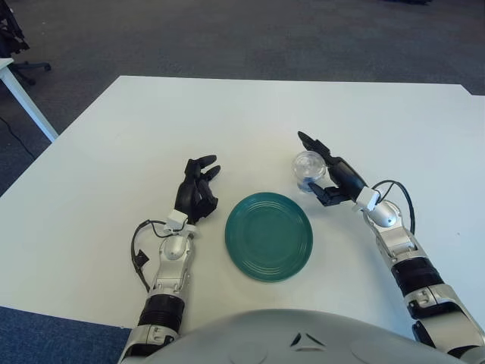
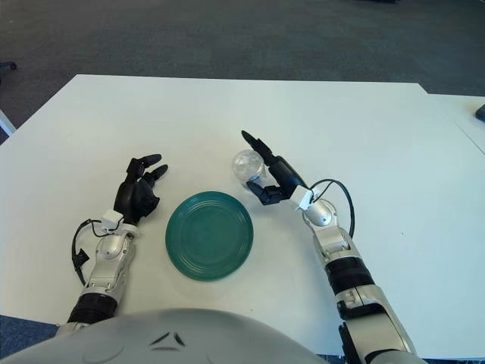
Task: Put the bottle into the plate.
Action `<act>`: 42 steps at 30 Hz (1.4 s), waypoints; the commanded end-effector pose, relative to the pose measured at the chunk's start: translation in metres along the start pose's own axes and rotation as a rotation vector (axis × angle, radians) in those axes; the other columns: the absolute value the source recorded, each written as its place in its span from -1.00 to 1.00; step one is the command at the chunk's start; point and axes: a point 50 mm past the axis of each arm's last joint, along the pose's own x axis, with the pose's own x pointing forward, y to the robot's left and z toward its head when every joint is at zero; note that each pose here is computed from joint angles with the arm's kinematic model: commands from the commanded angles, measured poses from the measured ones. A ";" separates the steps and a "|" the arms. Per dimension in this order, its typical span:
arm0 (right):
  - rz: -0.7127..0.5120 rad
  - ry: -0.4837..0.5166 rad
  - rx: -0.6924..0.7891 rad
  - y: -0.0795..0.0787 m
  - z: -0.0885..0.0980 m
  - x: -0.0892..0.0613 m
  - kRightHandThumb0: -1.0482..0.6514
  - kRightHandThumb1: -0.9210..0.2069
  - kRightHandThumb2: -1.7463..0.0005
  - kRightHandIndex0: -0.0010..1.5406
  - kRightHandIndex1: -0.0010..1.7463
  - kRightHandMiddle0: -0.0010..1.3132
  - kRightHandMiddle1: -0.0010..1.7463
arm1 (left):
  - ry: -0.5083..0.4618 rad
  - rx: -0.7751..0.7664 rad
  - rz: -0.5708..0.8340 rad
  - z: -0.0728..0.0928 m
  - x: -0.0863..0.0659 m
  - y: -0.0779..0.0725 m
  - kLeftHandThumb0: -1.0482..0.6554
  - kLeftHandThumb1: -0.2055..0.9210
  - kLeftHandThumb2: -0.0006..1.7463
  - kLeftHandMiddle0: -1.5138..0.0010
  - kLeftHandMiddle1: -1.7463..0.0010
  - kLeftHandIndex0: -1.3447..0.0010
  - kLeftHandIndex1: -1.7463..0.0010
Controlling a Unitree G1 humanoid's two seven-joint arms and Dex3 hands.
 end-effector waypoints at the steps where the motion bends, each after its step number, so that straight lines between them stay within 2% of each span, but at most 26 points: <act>1: -0.019 -0.035 0.050 0.003 -0.002 0.003 -1.00 -1.00 -0.11 -0.85 -0.99 -0.99 -0.63 | 0.193 0.008 0.012 -0.038 -0.030 0.006 -0.72 1.00 0.24 0.41 0.48 0.75 -0.23; 4: -0.050 -0.103 0.093 0.013 0.005 0.004 -1.00 -1.00 -0.09 -0.82 -0.98 -1.00 -0.57 | 0.199 -0.003 0.017 -0.038 -0.030 0.005 -0.70 1.00 0.24 0.41 0.49 0.73 -0.24; 7: -0.060 -0.129 0.093 0.017 0.008 0.004 -1.00 -1.00 -0.05 -0.80 -0.98 -1.00 -0.50 | 0.199 -0.005 0.017 -0.037 -0.029 0.005 -0.69 1.00 0.23 0.41 0.49 0.72 -0.24; 13: -0.077 -0.117 0.062 0.018 0.007 0.004 -1.00 -1.00 -0.04 -0.77 -0.98 -1.00 -0.41 | 0.193 -0.003 0.013 -0.037 -0.028 0.004 -0.69 1.00 0.22 0.41 0.49 0.71 -0.23; 39: -0.087 -0.091 0.057 0.009 0.005 0.002 -1.00 -1.00 -0.06 -0.76 -0.99 -1.00 -0.42 | 0.175 -0.003 0.005 -0.037 -0.026 0.002 -0.69 1.00 0.22 0.39 0.50 0.69 -0.23; 42: -0.100 -0.086 0.063 0.009 0.005 0.002 -1.00 -1.00 -0.03 -0.71 -0.98 -1.00 -0.23 | 0.174 -0.006 0.005 -0.036 -0.026 0.002 -0.69 1.00 0.21 0.40 0.50 0.69 -0.23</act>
